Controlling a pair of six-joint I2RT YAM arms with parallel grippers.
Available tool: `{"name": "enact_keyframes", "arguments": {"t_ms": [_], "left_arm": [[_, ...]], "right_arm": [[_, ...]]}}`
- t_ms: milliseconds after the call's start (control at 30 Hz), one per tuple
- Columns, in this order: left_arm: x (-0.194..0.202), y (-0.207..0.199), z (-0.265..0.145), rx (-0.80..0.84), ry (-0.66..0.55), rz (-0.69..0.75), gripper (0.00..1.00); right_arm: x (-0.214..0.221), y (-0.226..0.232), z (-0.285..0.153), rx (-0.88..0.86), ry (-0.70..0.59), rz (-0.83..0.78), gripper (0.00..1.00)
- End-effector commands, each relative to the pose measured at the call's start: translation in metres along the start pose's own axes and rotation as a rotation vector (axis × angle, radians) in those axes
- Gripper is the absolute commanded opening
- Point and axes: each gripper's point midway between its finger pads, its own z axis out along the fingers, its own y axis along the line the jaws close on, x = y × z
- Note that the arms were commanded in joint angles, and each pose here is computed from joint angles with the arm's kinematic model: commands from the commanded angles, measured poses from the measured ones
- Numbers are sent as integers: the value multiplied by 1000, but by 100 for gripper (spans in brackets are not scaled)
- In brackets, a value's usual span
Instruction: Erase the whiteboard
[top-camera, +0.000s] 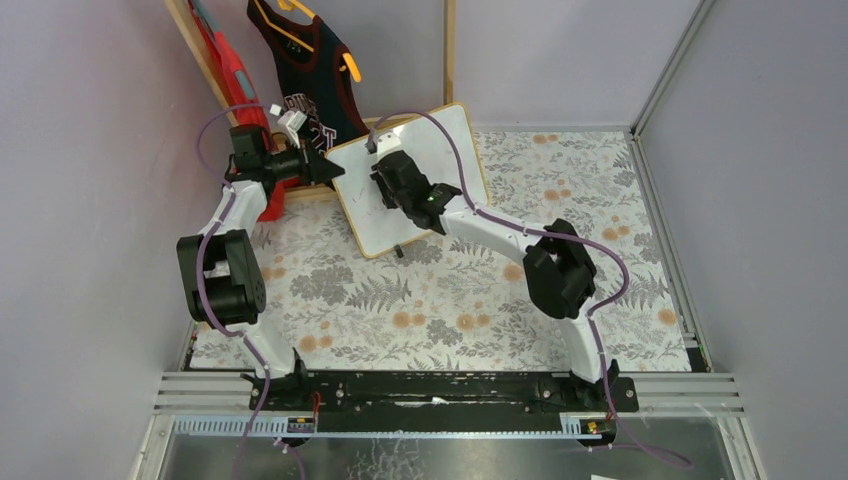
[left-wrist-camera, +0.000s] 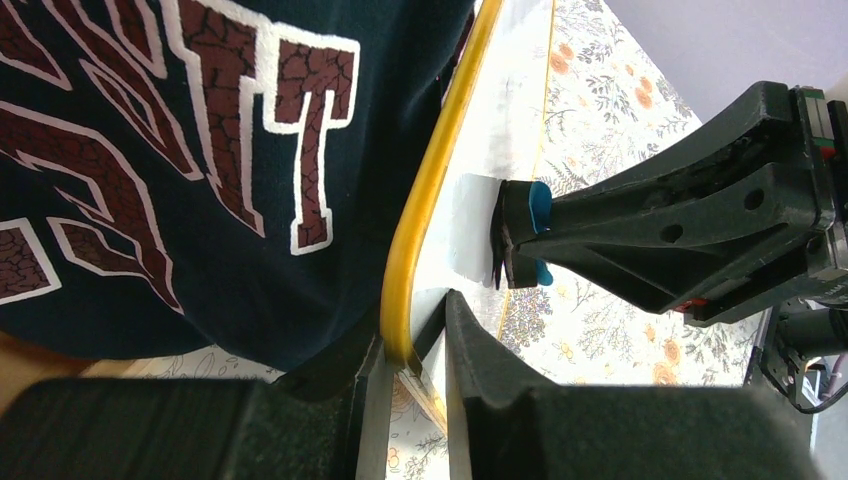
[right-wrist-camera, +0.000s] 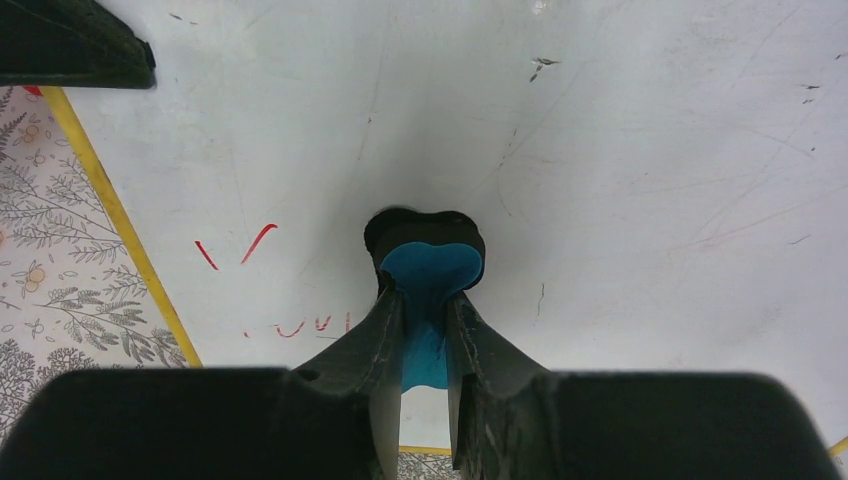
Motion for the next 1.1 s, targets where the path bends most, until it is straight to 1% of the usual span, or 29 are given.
{"name": "enact_keyframes", "arguments": {"t_ms": [0,300,533,700,833,933,1067], "left_arm": [[31,25,0,-109,72,34,0],[30,25,0,-111,71,35,0],[31,24,0,-107,72,32,0],[34,24,1,-105,76,28,0],[34,23,0,-107,75,31,0],[32,23,-1,-109,73,35,0],[32,23,-1,-110,73,36,0]], "right_arm": [[-27,3,-2,34,-72,13,0],[-28,74,-3,-68,-78,-28,0],[-26,84,-2,-88,-76,-23,0],[-24,81,-2,-75,-75,-34,0],[-22,69,3,-18,-67,-70,0],[-21,50,7,25,-57,-67,0],[-23,12,6,91,-59,-40,0]]}}
